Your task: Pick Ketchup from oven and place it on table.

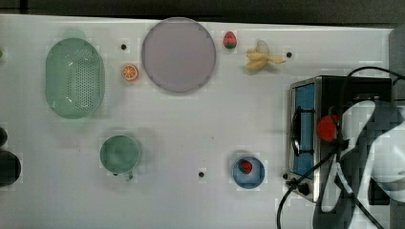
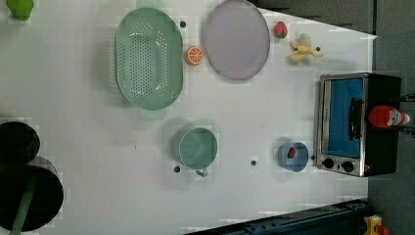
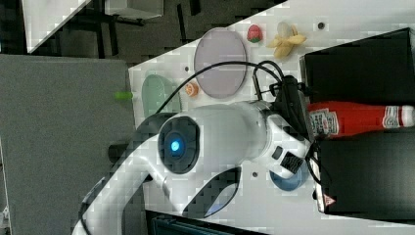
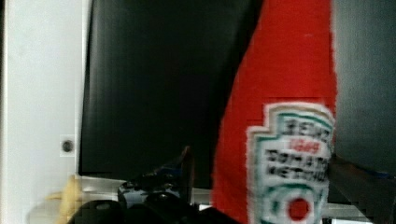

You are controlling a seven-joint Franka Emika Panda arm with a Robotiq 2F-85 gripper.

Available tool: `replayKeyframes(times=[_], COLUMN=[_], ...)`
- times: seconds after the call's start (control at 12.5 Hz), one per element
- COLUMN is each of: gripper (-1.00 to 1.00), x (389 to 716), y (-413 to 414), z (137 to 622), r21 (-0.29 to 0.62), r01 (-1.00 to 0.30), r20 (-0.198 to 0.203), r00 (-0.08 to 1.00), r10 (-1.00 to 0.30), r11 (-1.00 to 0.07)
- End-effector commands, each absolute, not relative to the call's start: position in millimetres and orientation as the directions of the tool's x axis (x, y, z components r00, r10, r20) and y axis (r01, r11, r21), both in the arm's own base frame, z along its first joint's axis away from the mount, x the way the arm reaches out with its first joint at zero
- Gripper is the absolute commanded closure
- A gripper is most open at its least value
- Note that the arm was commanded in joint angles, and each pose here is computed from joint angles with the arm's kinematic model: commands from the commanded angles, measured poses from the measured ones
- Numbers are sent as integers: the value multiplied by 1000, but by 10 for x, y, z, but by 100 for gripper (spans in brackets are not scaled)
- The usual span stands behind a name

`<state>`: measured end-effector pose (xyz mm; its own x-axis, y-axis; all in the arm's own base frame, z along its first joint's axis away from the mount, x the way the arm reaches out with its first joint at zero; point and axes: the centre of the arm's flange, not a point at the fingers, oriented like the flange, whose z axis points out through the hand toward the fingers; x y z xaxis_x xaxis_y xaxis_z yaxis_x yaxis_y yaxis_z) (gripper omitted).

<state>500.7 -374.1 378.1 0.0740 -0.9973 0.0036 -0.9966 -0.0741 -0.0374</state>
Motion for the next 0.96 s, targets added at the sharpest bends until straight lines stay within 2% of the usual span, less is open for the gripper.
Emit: replayKeyframes(times=[0.08,0.16,0.24,0.4,0.48,0.72,0.96], gripper=[-100,-100,-92,-43,-29,-29,-29], x=[4970,4971,4966,4966,4971,4990,5156], y=[-3879,-3877,-3882,-3868,-3860,-3866,-3752], z=[3772,3719,3672,3618,3639,3716,4236], r21=[-67,-61,-52,-44,-47,-56,-75], r01=[-997,-997,-998,-998,-998,-997,-986], r20=[10,4,2,-2,-2,6,51], r00=[48,45,43,44,46,50,147], r10=[-999,-999,-999,-999,-999,-999,-988], r11=[-48,-45,-43,-44,-46,-50,-151])
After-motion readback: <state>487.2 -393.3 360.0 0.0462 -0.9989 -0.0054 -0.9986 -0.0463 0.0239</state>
